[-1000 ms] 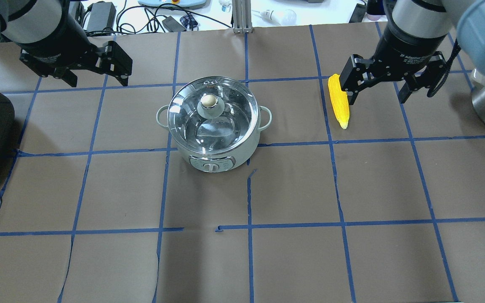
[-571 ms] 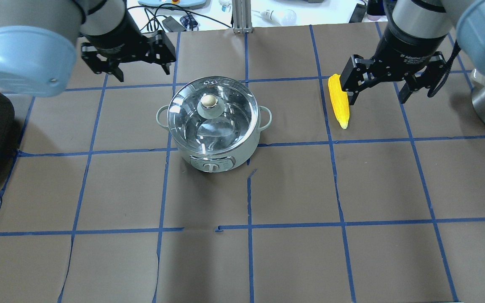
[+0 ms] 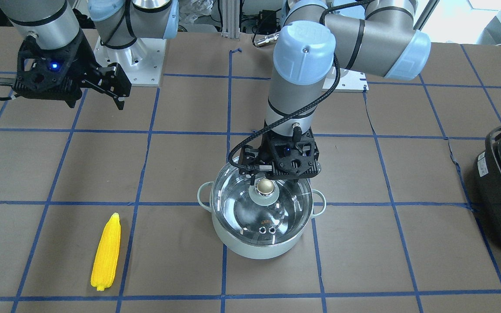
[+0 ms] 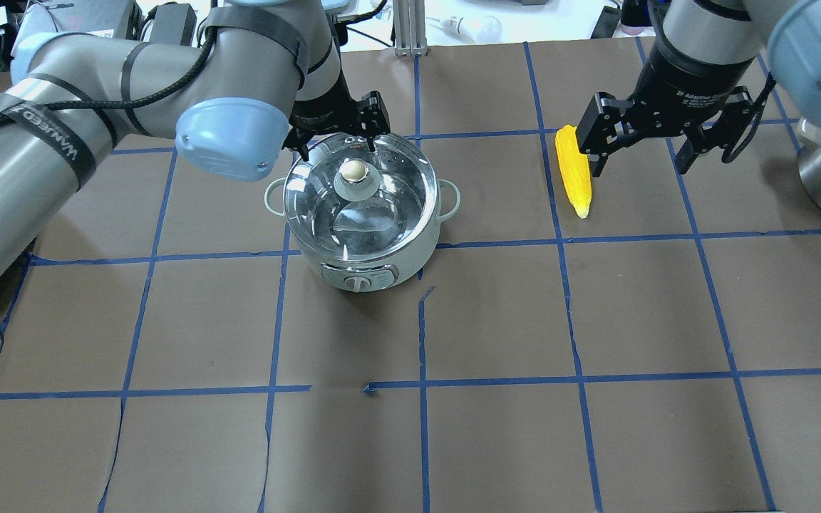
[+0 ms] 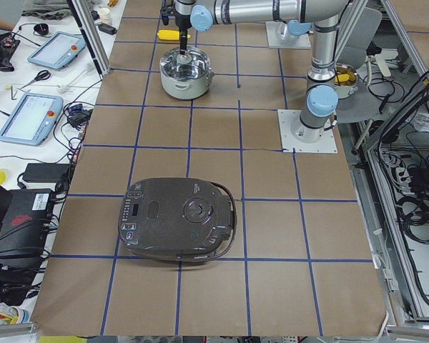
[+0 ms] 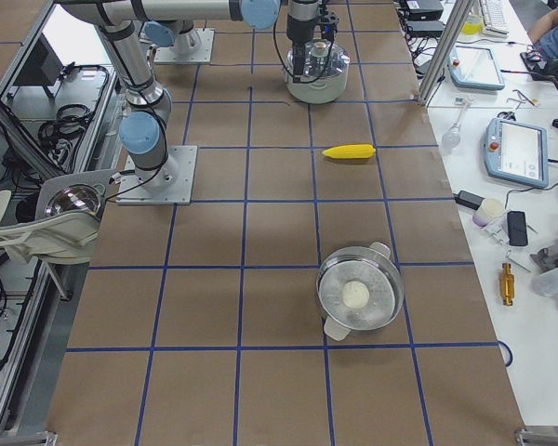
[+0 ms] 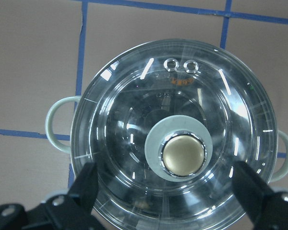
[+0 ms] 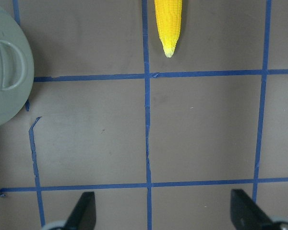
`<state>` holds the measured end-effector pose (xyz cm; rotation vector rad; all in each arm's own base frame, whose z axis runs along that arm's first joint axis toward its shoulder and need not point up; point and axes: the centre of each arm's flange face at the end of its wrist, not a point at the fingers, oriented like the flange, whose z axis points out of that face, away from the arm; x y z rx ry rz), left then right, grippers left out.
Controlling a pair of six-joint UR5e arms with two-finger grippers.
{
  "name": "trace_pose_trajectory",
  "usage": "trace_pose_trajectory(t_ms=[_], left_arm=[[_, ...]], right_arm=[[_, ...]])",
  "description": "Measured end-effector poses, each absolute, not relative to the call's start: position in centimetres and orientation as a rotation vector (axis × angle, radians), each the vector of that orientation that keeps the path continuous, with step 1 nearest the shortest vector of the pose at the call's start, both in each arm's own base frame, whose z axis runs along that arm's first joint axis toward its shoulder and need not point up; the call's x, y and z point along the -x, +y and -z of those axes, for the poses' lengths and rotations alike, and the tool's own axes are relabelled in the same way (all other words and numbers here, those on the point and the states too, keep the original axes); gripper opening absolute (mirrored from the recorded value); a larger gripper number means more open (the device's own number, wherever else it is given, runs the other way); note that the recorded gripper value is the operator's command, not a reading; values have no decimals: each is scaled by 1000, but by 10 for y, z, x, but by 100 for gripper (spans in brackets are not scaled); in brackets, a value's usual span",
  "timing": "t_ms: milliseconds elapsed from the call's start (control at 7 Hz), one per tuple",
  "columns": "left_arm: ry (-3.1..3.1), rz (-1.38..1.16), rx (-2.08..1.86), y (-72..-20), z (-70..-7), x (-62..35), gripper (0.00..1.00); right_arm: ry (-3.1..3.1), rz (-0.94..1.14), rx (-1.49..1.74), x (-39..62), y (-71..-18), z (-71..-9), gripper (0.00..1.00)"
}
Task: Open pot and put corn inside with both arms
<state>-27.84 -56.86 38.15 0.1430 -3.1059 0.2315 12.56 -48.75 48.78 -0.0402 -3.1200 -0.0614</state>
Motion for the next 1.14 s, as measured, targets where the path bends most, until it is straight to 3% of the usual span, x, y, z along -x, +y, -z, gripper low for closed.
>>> trace_pose_trajectory(t_ms=[429,571,714,857,1000,1143], left_arm=[[-3120,-186,-101,-573,-352,288,86],[-3124,-172,-95,-574,-346,289,74],[-3127,-162,-93,-575,-342,289,50],[-3129,-157,-94,-575,-340,290,42],[-3130,-155,-96,-575,-340,289,28],[-3132,-157,-96,-575,-342,289,26]], right_arm=[[-3127,79,123,-97,-531,-449,100],[-3128,67,137,-89,-558,-420,100],[-3125,60,142,-85,-581,-390,100],[-3123,47,143,-82,-602,-360,100],[-3126,23,144,-81,-618,-334,100],[-3129,-2,144,-81,-631,-309,100]])
